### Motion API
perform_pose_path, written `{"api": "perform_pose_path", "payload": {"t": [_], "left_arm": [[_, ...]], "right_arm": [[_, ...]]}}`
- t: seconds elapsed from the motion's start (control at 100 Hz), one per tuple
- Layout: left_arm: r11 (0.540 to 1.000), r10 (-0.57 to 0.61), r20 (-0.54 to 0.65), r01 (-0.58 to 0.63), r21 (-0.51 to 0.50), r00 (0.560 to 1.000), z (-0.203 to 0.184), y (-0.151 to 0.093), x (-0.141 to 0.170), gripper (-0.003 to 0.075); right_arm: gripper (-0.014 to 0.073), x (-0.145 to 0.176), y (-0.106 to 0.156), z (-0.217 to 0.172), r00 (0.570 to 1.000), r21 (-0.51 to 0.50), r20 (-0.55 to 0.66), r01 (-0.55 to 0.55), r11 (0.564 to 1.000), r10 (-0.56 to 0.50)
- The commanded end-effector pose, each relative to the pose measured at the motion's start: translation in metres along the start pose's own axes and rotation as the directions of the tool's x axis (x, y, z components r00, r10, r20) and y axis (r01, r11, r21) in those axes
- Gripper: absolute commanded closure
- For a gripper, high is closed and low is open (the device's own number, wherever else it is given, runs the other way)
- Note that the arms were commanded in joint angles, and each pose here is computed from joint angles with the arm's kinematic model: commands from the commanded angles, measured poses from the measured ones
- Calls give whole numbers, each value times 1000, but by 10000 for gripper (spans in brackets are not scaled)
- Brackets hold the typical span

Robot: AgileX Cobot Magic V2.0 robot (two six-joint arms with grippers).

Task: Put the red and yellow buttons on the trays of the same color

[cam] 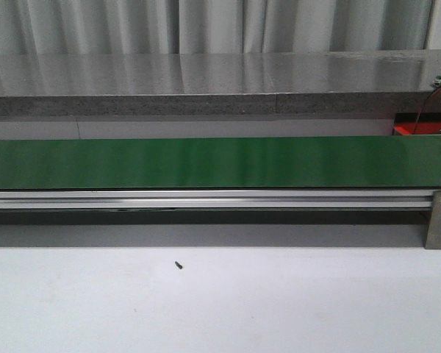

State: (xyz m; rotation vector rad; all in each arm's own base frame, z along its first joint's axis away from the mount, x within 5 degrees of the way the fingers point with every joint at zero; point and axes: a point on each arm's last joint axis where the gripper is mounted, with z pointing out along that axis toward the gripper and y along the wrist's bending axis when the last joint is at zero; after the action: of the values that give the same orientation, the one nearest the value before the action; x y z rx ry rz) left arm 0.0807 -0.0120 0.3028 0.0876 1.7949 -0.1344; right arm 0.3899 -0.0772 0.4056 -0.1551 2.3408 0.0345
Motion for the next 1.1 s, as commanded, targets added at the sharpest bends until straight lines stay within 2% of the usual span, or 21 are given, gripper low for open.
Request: {"api": "perform_pose_path", "payload": {"t": [0.0, 0.14, 0.35, 0.61, 0.77, 0.84, 0.91, 1.09], "left_arm": [[1000, 0, 97, 0, 0, 995, -3, 0, -15, 740], [1000, 0, 97, 0, 0, 995, -3, 0, -15, 740], [1000, -3, 95, 3, 1, 995, -2, 0, -15, 740], [1000, -3, 95, 3, 1, 995, -2, 0, -15, 740], [1000, -3, 95, 3, 1, 995, -2, 0, -15, 740], [1000, -3, 95, 3, 1, 995, -2, 0, -15, 740], [1000, -3, 95, 3, 1, 995, -2, 0, -15, 740], [1000, -3, 95, 3, 1, 995, -2, 0, -15, 739]], "right_arm": [[113, -2, 13, -47, 992, 19, 127, 0, 1000, -2], [113, 28, 31, -72, 985, 40, 171, -11, 999, 4], [113, 91, 63, -102, 972, 58, 235, -9, 998, -5], [116, 171, 89, -116, 979, 34, 202, -17, 999, 10], [122, 203, 100, -127, 975, 29, 223, -23, 999, 16], [172, 213, 104, -131, 971, 29, 238, -22, 999, 15], [265, 219, 107, -136, 967, 27, 255, -23, 999, 15], [588, 225, 109, -140, 964, 28, 265, -19, 999, 10]]}}
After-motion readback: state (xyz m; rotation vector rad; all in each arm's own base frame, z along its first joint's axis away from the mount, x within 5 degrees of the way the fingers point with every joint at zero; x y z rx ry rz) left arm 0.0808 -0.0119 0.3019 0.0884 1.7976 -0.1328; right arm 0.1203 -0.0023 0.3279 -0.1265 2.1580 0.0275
